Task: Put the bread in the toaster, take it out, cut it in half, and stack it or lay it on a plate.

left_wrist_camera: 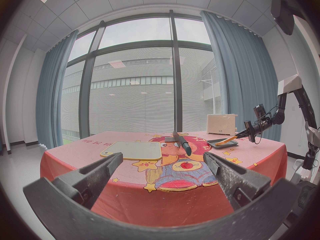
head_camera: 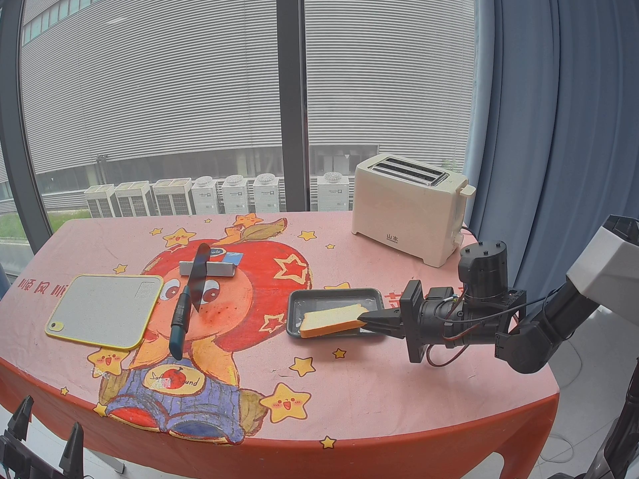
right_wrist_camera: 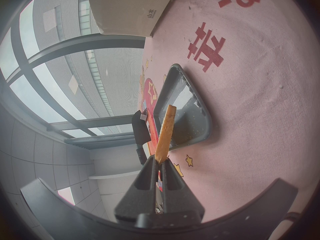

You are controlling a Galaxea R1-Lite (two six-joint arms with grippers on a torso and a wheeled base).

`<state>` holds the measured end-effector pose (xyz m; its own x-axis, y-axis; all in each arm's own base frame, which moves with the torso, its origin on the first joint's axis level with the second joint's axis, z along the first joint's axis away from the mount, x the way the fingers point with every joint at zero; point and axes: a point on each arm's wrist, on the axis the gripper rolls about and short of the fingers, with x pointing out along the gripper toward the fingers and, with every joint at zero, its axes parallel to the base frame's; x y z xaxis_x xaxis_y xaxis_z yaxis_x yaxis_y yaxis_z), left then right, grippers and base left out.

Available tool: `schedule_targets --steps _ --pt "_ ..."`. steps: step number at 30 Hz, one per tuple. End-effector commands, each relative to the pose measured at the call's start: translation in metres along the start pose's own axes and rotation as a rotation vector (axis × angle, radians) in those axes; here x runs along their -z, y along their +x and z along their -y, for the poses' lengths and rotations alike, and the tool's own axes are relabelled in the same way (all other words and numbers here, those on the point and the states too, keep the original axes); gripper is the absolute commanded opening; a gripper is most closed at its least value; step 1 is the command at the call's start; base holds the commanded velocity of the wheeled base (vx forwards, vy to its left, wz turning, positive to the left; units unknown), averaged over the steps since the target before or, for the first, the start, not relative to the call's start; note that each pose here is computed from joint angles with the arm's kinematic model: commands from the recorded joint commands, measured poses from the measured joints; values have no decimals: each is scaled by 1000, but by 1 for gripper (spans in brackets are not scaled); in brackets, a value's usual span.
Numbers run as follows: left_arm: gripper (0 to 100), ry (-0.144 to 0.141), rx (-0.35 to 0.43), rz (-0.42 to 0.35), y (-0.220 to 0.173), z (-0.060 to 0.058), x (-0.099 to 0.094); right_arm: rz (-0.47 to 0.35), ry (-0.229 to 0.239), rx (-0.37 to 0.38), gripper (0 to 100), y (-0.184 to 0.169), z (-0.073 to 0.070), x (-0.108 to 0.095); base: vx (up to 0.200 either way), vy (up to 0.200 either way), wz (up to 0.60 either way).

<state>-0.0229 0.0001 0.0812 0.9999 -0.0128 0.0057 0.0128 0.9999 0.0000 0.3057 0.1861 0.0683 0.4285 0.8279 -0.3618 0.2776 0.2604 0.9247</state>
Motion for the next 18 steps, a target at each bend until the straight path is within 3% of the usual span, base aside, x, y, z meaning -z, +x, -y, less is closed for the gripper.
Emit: schedule_targets --steps 1,4,11,16,18 --pt "100 0 1 -1 0 0 5 7 -15 -24 0 -5 -8 0 0 0 0" --pt "100 0 1 -1 0 0 5 10 -36 -54 0 -11 -20 2 0 0 0" --pt "100 0 1 -1 0 0 5 20 -76 -88 0 -19 -32 5 0 0 0" --pt "100 0 1 -1 0 0 5 26 -143 -87 0 -21 -33 6 0 0 0" --pt "100 0 1 -1 0 0 5 41 -194 -80 0 -24 -34 8 0 0 0"
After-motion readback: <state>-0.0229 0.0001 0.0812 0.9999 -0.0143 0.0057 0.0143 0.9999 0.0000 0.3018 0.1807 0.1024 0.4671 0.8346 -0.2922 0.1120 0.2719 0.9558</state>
